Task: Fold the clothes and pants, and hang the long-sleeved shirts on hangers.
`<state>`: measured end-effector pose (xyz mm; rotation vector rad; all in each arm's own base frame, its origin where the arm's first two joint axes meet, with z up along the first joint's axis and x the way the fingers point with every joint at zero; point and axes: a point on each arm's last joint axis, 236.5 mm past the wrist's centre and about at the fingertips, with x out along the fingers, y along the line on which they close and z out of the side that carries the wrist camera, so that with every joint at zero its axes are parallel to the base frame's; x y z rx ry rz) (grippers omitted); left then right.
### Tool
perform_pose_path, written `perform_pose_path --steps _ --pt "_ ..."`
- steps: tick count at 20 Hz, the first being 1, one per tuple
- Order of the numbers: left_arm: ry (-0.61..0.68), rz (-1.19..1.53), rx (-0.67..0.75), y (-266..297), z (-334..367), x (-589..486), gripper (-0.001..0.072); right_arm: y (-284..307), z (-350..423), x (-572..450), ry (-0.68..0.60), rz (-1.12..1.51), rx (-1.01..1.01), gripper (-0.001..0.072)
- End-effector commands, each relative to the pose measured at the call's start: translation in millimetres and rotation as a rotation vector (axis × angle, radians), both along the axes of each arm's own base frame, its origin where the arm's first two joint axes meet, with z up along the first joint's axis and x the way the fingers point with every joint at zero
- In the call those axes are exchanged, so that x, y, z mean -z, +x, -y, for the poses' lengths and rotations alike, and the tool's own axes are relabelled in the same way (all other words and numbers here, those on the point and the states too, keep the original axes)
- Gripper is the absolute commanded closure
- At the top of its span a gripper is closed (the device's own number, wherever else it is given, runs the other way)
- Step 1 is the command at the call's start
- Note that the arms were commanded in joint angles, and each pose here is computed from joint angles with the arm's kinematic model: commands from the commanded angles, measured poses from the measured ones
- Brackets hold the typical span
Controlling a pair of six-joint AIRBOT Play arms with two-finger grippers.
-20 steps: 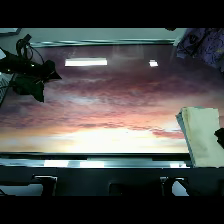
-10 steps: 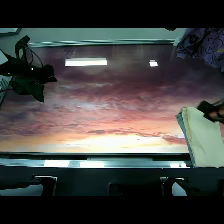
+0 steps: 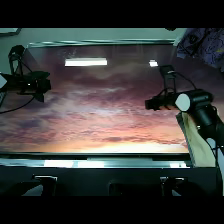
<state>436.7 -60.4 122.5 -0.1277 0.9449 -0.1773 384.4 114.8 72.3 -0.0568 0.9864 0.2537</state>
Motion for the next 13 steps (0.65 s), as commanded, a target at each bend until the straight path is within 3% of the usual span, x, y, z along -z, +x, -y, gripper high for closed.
perform_pose_path --steps 1,13 --pt "0.014 0.001 0.000 -5.4 -2.6 0.9 0.0688 -5.8 -45.3 -8.6 0.077 0.029 -0.085 0.0681" --pt "0.013 0.005 0.000 -4.4 -2.7 0.4 0.0689 -5.6 -44.6 -8.5 0.072 0.030 -0.086 0.0682"
